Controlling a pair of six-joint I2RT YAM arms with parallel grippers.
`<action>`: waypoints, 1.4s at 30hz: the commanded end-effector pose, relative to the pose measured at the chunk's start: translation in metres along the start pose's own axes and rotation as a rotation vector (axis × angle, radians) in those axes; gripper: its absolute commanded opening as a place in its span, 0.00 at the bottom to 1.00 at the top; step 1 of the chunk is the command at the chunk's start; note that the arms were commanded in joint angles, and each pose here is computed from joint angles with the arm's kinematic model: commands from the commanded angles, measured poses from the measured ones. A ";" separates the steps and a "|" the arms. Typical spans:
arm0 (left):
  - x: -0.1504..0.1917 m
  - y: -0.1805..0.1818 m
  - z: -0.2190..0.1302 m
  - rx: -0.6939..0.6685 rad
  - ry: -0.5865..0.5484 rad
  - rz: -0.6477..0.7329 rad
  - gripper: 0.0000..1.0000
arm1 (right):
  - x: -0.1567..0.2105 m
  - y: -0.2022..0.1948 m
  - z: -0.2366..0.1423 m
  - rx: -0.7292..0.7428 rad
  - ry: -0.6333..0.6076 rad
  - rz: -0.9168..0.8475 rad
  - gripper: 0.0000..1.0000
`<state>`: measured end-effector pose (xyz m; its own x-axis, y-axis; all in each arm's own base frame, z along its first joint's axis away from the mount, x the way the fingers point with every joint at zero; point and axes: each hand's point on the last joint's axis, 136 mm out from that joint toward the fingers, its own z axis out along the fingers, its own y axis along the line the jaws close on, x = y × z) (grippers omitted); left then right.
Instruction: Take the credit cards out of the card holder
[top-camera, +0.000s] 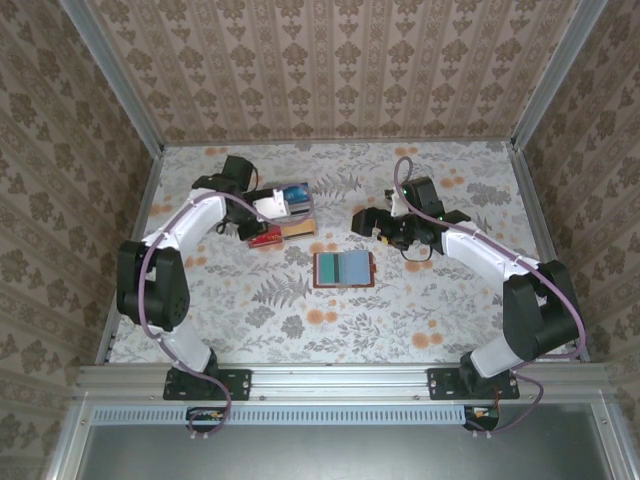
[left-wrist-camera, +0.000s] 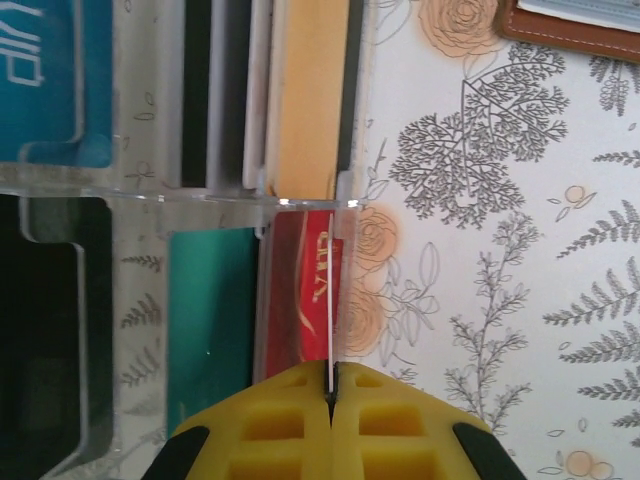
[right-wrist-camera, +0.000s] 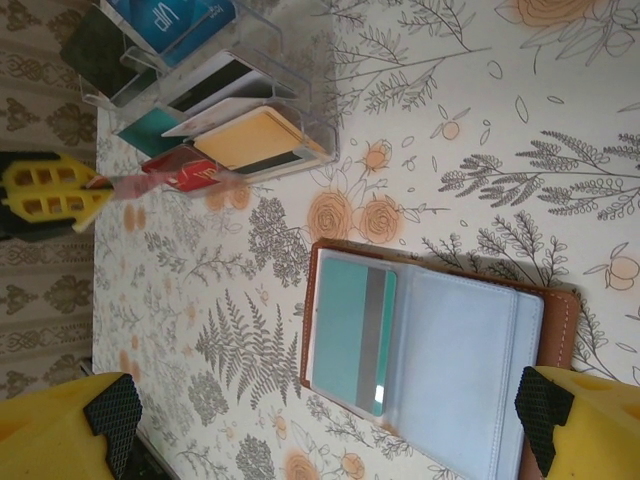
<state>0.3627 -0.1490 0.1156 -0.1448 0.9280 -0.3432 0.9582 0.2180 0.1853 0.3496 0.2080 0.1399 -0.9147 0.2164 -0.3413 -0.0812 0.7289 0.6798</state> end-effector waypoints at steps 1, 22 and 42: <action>-0.001 -0.002 0.001 0.067 -0.025 0.041 0.00 | 0.004 0.006 -0.009 -0.023 0.005 0.017 1.00; 0.010 0.012 0.024 0.146 0.002 0.065 0.00 | 0.008 0.006 -0.020 0.000 0.009 0.028 0.99; 0.022 0.016 0.029 0.145 0.031 0.055 0.15 | 0.007 0.004 -0.021 0.014 -0.003 0.045 1.00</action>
<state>0.3817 -0.1390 0.0837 -0.1041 0.9463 -0.3060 0.9880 0.1336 0.0771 0.3366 0.2033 0.1508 -0.9191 0.2319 -0.3187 -0.0540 0.7269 0.6846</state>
